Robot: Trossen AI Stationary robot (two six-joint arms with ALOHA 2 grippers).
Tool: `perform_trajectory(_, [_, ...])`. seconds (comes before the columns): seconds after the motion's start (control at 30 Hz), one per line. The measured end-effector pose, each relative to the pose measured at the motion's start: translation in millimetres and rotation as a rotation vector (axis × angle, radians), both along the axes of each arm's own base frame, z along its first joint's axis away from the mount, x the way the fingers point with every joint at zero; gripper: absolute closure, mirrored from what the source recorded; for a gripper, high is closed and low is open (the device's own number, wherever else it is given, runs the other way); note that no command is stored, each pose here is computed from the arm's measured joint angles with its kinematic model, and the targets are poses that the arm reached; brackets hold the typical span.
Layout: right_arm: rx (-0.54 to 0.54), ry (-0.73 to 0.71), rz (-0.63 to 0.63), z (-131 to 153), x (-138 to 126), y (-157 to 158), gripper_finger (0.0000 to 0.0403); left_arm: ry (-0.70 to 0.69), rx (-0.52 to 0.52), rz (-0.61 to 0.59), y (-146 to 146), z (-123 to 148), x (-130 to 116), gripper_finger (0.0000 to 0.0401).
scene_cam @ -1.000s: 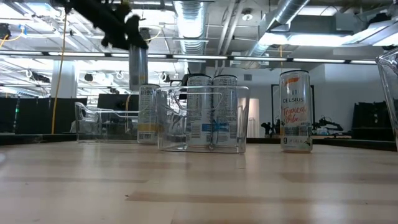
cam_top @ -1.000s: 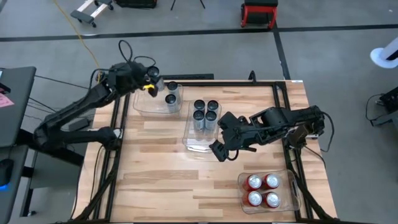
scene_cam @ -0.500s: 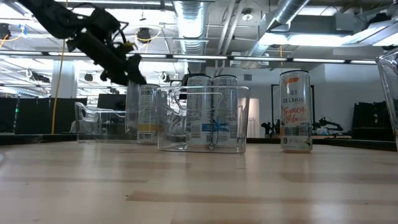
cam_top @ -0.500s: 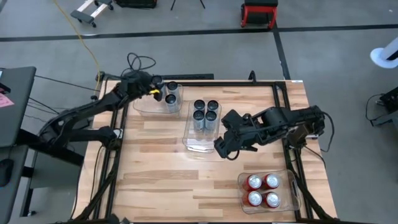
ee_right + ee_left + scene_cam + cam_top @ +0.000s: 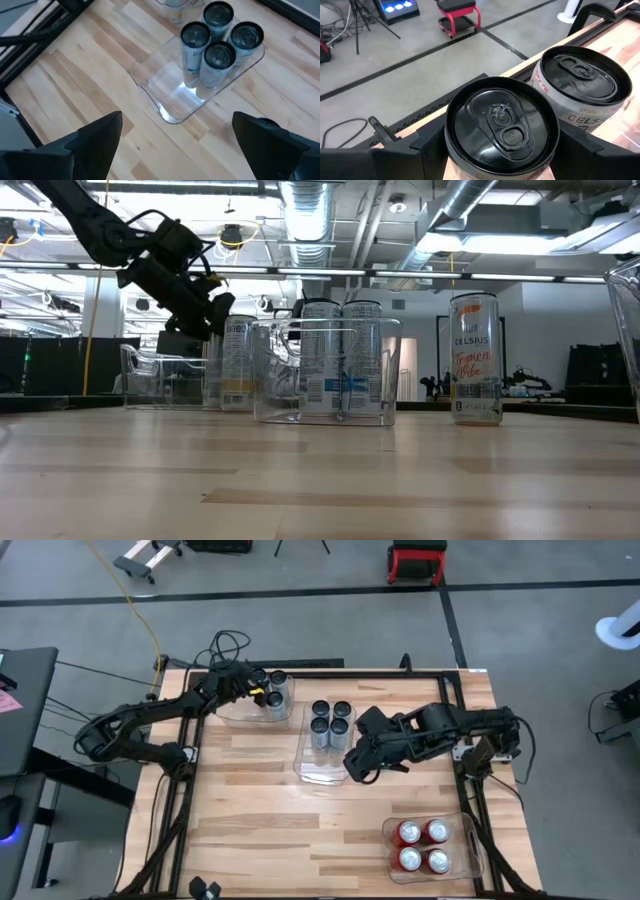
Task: Sort soda cans
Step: Put the white yellow soda can into the top transparent bin
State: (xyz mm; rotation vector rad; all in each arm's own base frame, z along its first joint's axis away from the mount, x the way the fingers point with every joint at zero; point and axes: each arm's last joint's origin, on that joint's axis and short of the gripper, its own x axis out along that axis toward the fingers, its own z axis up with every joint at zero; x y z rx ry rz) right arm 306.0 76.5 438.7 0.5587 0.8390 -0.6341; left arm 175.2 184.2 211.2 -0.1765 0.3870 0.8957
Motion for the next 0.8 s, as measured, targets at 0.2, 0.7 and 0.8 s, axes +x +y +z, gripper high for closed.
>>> perform_trajectory(0.2, [-0.009,0.014,0.003,0,0,-4,0.0007,-0.011,-0.008,0.008,1,-1,1,0.0112])
perform_trajectory(0.7, [-0.131,0.062,0.046,0,5,-28,0.0014,-0.002,0.048,0.001,-14,32,-14,0.0011])
perform_trajectory(0.8, [-0.139,0.083,0.039,-1,7,-42,0.0026,0.003,0.092,0.015,-24,52,-25,0.0010])
